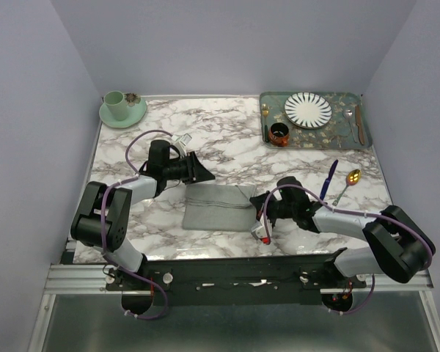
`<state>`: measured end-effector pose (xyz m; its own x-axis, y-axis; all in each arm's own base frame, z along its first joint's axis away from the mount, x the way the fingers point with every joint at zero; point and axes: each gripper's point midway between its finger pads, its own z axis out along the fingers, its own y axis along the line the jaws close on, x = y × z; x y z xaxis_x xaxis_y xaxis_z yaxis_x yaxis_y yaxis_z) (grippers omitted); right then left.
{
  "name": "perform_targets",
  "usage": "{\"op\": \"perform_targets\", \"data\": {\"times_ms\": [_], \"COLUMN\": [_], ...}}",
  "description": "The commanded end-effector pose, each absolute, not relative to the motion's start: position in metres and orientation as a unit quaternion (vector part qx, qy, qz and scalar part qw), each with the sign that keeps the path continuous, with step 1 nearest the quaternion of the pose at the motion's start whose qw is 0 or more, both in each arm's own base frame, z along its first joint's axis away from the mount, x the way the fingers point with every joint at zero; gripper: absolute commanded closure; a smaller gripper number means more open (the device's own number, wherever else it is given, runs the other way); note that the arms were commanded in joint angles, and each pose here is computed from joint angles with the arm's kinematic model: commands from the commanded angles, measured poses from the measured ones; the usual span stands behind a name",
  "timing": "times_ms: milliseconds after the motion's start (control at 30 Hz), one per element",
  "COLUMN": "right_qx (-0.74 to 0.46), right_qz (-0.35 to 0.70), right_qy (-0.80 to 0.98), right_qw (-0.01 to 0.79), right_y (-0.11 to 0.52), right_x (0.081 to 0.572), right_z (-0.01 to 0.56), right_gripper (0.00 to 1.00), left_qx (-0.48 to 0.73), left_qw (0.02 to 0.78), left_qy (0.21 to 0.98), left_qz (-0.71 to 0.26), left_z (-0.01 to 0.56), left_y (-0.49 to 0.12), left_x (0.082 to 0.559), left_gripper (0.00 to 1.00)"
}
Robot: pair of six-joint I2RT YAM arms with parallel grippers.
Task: Fold the napkin into a case and place the utensils inside
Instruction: Smooth out the 2/3-rectangle-folded napkin at the center of the board.
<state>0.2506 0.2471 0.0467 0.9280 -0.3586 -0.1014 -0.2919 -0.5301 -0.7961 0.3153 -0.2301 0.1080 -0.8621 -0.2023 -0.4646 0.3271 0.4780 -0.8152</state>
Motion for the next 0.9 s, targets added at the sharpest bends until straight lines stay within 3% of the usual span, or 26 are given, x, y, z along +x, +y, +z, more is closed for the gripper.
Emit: {"op": "perform_targets", "data": {"times_ms": [0,567,867], "right_qx": [-0.89,-0.892,-0.845], "right_qz": [-0.02,-0.042,-0.069], "right_qy": [0.188,0.19,0.296], "right_qw": [0.416,0.407,0.44], "right_y": [0.237,0.226,0.214], "right_x": [0.244,0.252,0.268], "right_z": [0.018,0.017,0.063], "right_gripper": [0.99,0.98,0.44], "left_qx": [0.03,-0.061,-0.085], "left_qw": [0.247,0.134,0.117], "left_qy": [0.823,0.869,0.879], "left_qz": [-0.511,-0.472,-0.455], "left_z": [0.103,0.01,-0.006], "left_y": [-0.234,-0.221,-0.215], "left_x": [0.313,0.288,0.285], "left_gripper": [0.59,0.68,0.7]}}
